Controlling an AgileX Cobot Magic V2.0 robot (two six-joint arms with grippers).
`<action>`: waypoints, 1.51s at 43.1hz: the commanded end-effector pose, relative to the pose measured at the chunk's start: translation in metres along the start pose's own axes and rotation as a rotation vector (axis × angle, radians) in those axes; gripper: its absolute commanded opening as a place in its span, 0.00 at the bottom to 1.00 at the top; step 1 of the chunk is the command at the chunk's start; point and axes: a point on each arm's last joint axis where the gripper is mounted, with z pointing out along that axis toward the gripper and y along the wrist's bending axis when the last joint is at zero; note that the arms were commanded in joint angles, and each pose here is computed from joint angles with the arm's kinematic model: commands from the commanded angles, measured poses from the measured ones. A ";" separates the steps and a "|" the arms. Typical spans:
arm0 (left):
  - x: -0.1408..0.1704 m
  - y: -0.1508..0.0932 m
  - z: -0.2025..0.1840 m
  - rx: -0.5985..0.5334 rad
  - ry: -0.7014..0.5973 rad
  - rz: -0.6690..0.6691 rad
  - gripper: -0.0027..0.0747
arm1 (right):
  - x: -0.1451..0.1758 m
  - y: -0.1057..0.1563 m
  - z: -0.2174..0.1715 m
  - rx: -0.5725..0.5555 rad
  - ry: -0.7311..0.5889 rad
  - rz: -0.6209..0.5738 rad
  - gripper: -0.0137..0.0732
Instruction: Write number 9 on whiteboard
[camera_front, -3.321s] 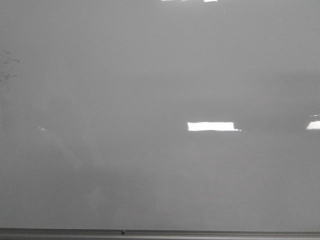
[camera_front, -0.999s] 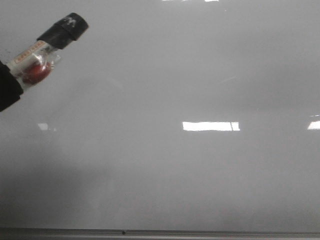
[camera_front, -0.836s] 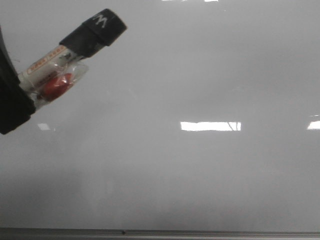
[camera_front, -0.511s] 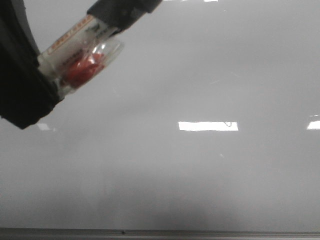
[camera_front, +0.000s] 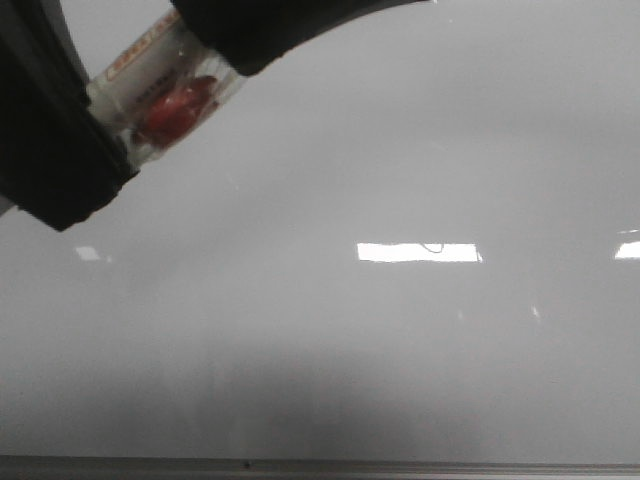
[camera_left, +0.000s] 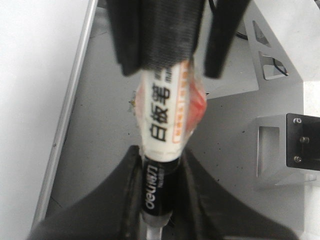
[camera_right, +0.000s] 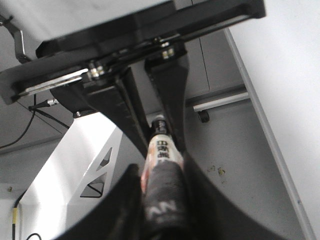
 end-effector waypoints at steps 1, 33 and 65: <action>-0.014 -0.003 -0.013 -0.042 -0.107 0.007 0.03 | -0.015 0.010 -0.009 -0.028 -0.078 -0.013 0.22; 0.020 -0.016 -0.031 -0.198 -0.209 -0.203 0.31 | 0.047 -0.035 -0.041 0.284 -0.191 0.324 0.08; 0.050 -0.042 -0.036 -0.366 -0.387 -0.219 0.01 | 0.019 -0.117 -0.043 0.687 -0.423 0.462 0.08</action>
